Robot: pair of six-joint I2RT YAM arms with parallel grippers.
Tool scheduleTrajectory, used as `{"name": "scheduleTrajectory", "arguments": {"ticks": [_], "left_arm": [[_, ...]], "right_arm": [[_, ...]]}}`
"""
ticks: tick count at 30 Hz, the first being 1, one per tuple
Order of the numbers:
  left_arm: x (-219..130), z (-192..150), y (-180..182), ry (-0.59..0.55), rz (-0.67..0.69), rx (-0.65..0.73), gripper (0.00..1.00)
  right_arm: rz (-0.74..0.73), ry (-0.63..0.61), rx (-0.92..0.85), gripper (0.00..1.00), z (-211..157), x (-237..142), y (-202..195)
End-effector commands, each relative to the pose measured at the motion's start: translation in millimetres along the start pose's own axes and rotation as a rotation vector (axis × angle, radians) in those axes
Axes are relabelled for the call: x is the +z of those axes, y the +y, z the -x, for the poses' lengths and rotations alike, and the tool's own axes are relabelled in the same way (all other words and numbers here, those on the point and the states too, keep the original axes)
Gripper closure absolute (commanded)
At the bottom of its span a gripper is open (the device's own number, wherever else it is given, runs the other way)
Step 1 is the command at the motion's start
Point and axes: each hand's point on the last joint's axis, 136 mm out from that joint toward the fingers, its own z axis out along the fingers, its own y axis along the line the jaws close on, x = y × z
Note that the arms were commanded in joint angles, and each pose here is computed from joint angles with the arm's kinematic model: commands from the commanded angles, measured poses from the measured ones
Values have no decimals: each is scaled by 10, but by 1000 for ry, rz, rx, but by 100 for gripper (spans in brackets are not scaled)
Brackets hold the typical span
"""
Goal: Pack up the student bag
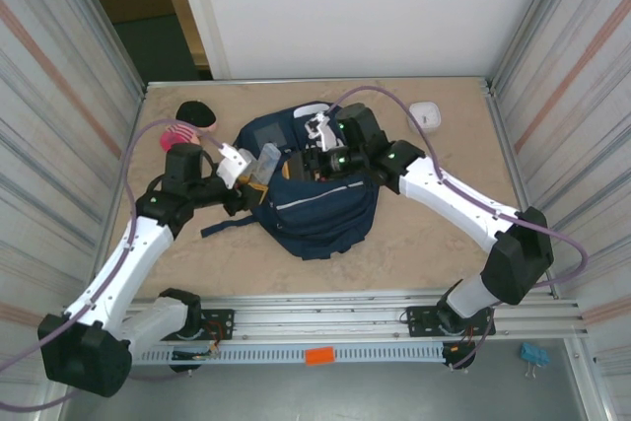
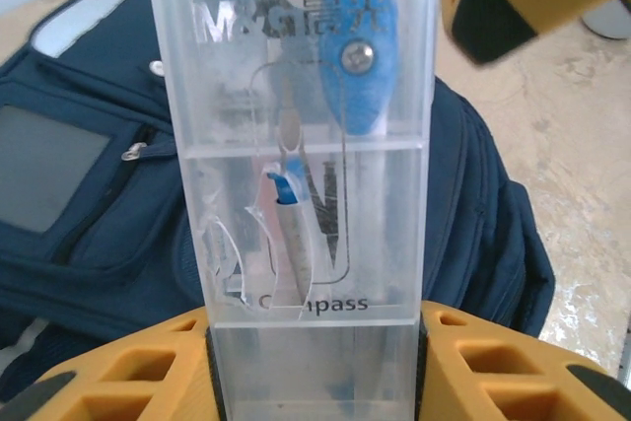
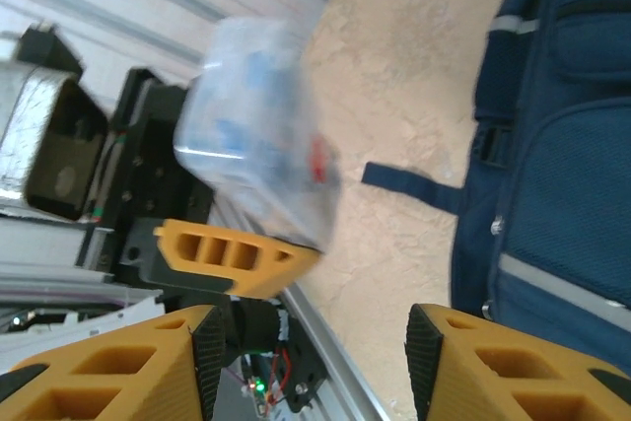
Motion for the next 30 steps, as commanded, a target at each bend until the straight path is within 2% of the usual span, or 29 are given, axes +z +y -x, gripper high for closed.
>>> {"name": "scheduleTrajectory", "arguments": {"ticks": [1, 6, 13, 20, 22, 30], "left_arm": [[48, 159, -33, -61, -22, 8, 75], [91, 164, -10, -57, -28, -74, 76], [89, 177, -57, -74, -53, -118, 77], [80, 224, -152, -119, -74, -134, 77], [89, 229, -181, -126, -82, -140, 77], [157, 261, -262, -131, -91, -136, 73]], "right_arm": [[18, -69, 15, 48, 79, 153, 114], [-34, -138, 6, 49, 126, 293, 125], [-177, -246, 58, 56, 199, 263, -170], [-162, -264, 84, 58, 230, 323, -189], [-153, -270, 85, 62, 246, 338, -173], [-136, -287, 72, 87, 292, 310, -127]]}}
